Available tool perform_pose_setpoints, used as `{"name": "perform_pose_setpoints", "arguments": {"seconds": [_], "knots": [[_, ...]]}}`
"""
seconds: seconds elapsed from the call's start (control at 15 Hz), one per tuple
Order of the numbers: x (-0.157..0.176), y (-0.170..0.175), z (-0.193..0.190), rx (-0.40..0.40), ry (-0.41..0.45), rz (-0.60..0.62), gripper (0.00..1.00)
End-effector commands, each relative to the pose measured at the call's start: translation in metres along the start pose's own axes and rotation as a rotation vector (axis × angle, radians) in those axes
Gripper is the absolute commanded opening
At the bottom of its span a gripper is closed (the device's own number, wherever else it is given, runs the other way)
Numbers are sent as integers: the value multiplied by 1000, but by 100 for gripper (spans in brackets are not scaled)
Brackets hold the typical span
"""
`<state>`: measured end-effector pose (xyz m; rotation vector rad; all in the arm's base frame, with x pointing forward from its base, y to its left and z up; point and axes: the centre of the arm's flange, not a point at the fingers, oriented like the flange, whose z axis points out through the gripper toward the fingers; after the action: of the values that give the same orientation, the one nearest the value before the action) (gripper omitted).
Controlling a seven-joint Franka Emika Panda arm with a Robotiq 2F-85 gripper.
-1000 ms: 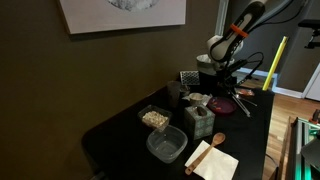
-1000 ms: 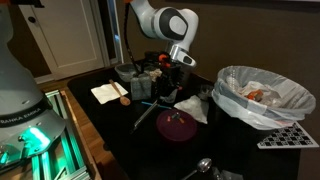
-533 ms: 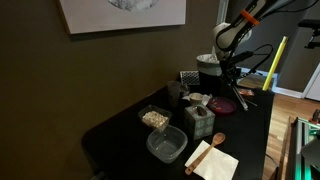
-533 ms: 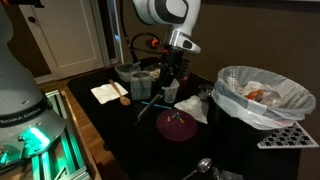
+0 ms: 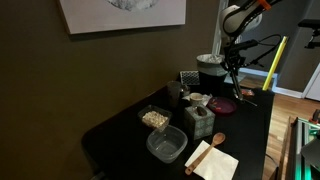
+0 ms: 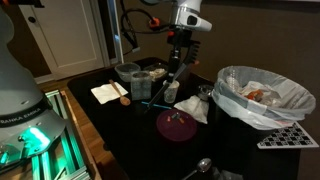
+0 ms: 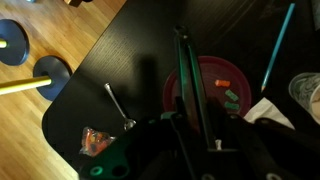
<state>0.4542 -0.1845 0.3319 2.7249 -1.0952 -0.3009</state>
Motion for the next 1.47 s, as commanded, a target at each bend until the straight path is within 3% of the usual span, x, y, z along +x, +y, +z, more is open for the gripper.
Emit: {"name": "perform_pose_setpoints", "arguments": {"seconds": [0.0,0.07,0.13,0.8,0.87,1.4], "knots": [[-6,21,-26,49,24,98,7],[-8,24,-29,50,55,86,7],[1,15,-20,33,31,58,28],[-1,21,-30,47,49,70,28],[0,21,-31,46,49,80,7],[9,12,-55,41,54,352,7]]}}
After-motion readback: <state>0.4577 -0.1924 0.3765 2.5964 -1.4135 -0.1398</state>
